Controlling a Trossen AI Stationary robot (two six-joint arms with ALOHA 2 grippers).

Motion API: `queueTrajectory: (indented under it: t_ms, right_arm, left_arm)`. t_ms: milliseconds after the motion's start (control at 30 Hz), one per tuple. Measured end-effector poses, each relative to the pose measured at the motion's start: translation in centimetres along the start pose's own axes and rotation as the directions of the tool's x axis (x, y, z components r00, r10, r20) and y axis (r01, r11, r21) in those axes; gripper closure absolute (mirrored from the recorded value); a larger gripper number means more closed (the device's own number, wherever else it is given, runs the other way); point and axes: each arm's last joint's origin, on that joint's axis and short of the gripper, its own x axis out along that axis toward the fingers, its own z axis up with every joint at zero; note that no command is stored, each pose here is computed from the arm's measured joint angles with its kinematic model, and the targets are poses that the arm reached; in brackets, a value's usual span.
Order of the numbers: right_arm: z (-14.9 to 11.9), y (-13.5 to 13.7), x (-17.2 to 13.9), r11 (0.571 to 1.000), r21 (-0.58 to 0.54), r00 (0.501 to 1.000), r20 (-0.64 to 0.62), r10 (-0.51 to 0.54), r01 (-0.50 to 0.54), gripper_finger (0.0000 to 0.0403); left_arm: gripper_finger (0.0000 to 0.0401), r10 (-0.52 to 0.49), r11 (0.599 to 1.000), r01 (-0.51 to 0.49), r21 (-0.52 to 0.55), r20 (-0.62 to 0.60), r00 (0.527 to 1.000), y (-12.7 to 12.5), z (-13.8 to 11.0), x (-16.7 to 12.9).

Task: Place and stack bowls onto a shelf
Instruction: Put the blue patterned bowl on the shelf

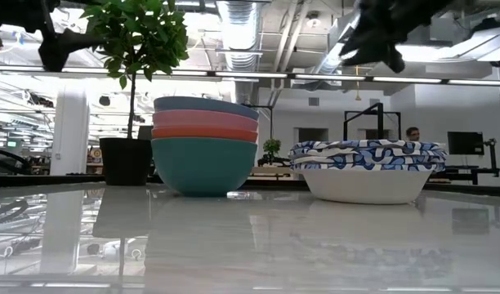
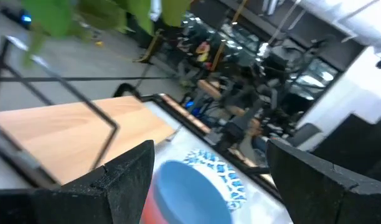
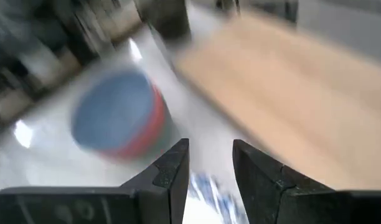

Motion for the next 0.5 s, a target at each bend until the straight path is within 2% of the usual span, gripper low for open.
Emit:
queueTrajectory:
  t_ms: [100, 233, 367, 500]
  right_arm:
    - [0.3, 0.9, 2.0, 0.997, -0.033, 0.975, -0.209, -0.077, 0.072, 0.0253]
    - [-0.1, 2.1, 4.4, 0.985, -0.048, 0.909, -0.380, -0.173, 0.167, 0.0253]
    - [-2.5, 2.4, 6.0, 0.942, -0.051, 0.772, -0.560, -0.301, 0.331, 0.0253]
    - [-5.0, 3.1, 6.0, 0.861, -0.040, 0.633, -0.661, -0.403, 0.507, 0.0253]
  left_arm:
    - [0.0108, 0.036, 0.999, -0.035, 0.019, -0.006, 0.999, 0.2, 0.0, -0.1]
    - [0.0108, 0.063, 0.997, -0.062, 0.044, -0.015, 0.998, 0.4, -0.2, -0.1]
    - [0.0108, 0.079, 0.996, -0.077, 0.051, -0.028, 0.996, 0.5, -0.4, -0.1]
    - [0.0108, 0.080, 0.996, -0.079, 0.028, -0.031, 0.996, 0.6, -0.4, -0.1]
